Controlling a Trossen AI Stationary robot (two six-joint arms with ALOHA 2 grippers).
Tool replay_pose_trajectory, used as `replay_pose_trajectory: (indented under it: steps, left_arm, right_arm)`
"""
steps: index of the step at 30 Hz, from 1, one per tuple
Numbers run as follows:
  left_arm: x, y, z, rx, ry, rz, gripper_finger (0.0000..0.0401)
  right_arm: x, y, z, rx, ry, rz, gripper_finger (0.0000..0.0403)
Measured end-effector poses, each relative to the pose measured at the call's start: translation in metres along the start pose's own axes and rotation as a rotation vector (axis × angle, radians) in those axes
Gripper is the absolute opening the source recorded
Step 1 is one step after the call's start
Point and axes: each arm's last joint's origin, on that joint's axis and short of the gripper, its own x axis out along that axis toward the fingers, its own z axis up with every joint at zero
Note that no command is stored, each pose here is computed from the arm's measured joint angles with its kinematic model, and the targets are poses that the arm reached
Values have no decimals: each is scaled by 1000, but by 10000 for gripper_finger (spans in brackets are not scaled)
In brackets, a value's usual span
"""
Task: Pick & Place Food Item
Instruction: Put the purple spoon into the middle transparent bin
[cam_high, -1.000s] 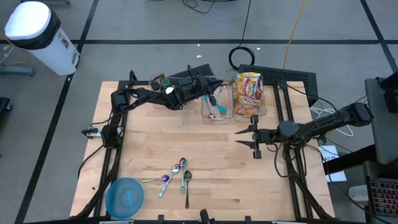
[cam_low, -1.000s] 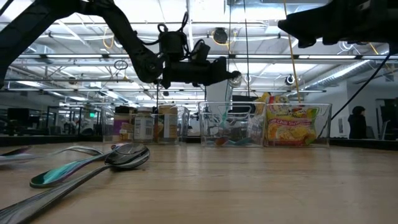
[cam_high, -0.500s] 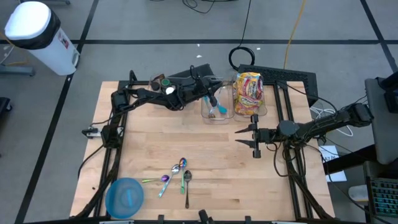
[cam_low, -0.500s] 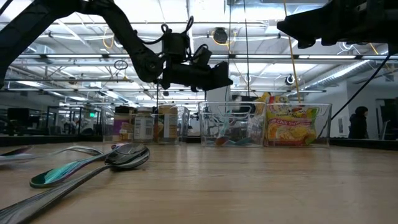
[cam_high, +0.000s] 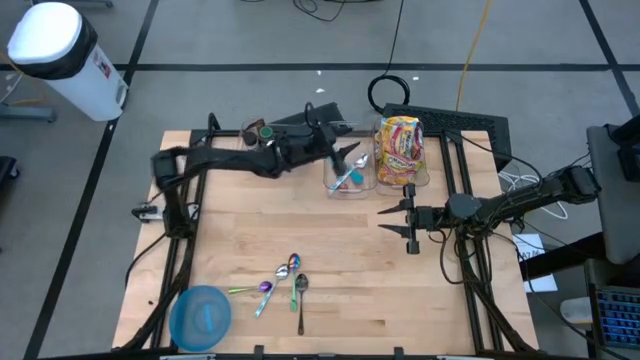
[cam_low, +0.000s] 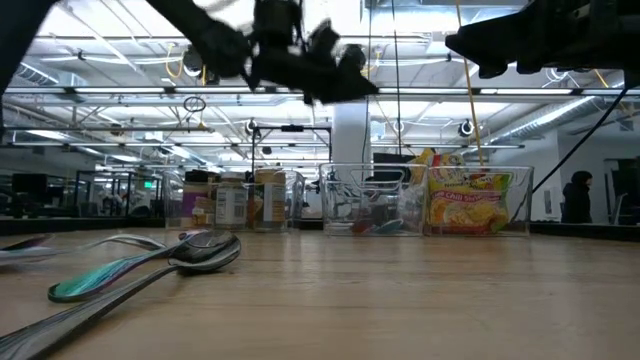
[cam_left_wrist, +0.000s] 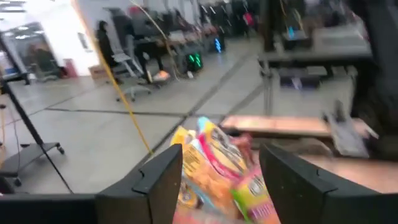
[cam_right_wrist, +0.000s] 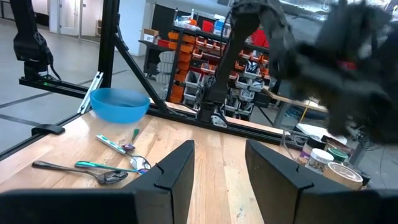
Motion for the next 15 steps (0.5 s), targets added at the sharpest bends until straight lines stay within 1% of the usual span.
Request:
replay_pose_trajectory:
  steps: [2,4,6,8,11,15]
  left_arm:
    - [-17,-6,24,58,37,-33,226]
    - [-37,-12,47,87,80,-73,227]
    - [-60,-18,67,89,123,-115,226]
    - [-84,-24,81,76,186,-160,224]
    - [-120,-31,94,39,306,-223,224]
    - [-160,-44,91,-91,559,-297,224]
  right_arm:
    - [0,0,0,-1,4,1,134]
    - [0,0,-1,-1,5,1,134]
    - [0,0,0,-1,5,1,134]
    - [0,0,0,-1,5,1,134]
    - [0,0,0,-1,5,1,134]
    - [0,0,0,10,5,1,134]
